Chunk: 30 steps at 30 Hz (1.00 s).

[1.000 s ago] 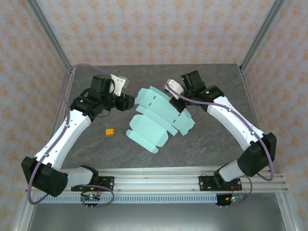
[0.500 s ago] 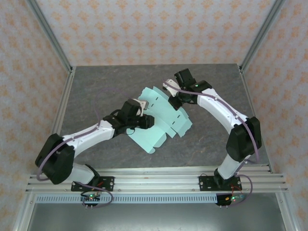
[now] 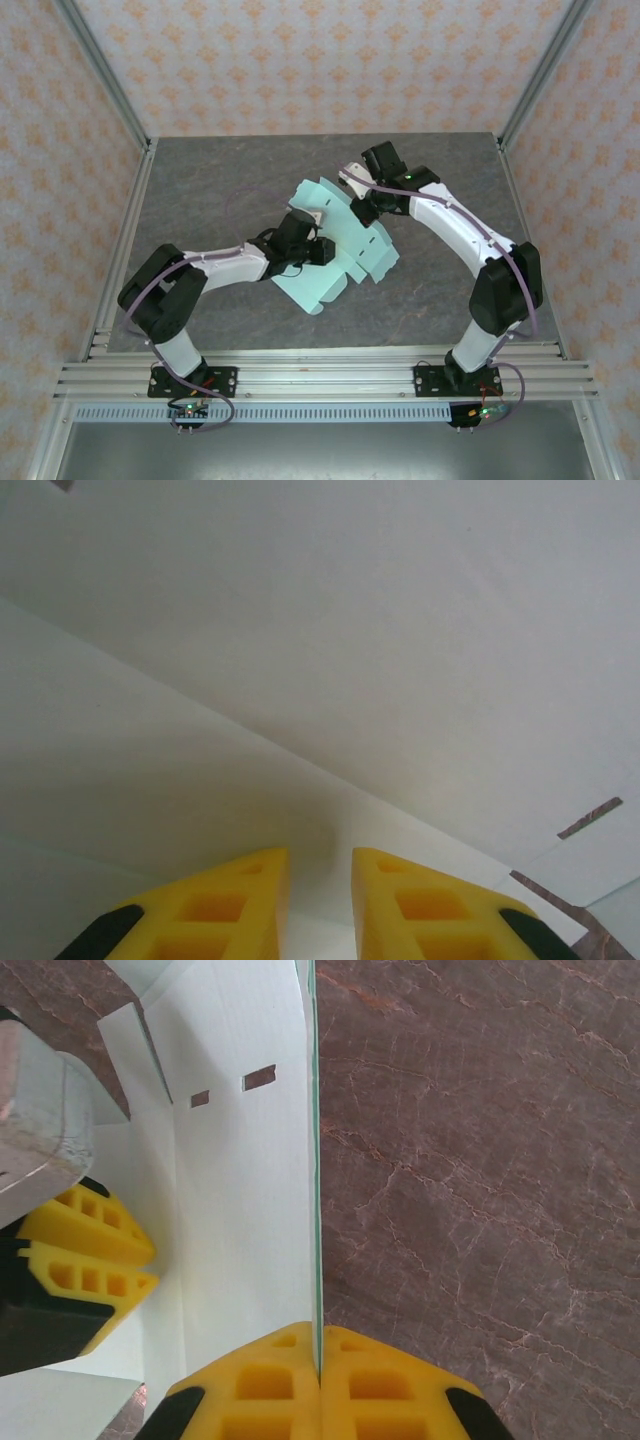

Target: Fold the paper box

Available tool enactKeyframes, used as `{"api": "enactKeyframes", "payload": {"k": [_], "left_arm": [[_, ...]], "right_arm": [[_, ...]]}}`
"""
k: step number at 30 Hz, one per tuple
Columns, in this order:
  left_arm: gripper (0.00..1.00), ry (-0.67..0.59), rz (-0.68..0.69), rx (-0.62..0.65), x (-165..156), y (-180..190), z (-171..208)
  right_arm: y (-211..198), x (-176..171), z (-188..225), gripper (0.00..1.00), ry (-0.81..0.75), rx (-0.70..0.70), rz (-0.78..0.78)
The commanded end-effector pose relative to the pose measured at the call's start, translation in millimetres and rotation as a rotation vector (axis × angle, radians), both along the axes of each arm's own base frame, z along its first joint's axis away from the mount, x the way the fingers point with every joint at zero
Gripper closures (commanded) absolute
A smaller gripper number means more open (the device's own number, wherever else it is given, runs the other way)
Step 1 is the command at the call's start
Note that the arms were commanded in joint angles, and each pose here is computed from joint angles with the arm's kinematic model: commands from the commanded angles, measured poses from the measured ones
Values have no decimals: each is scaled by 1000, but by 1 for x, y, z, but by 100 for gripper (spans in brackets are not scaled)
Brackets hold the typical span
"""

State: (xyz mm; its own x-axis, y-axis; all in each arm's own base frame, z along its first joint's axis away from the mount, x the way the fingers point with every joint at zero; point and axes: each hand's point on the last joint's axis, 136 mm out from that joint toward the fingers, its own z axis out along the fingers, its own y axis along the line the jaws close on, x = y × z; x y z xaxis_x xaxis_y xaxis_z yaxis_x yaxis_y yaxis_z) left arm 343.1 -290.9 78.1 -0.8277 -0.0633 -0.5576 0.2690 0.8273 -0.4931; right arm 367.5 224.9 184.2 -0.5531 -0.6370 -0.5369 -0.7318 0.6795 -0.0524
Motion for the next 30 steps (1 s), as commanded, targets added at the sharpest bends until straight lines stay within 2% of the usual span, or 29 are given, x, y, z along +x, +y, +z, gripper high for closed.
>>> {"api": "enactKeyframes", "payload": {"k": [1,11,17,28,30], "left_arm": [[81,-61,20,-30,18,-9,13],[88,-44,24,-23,29,-17,-19],[88,-31,27,-68,34,-26,-24],[85,-63,14,-66,40,-30,-18],[86,-29,17,-38,38,-28,-37]], "right_arm": [[-2,4,2,100,-3,-9,-26],[0,6,-17,100,28,0,-56],[-9,13,-35,100,39,-67,-97],[-15,21,-53,100,53,-144,-104],[-14,22,-53,100,52,-141,-103]]}}
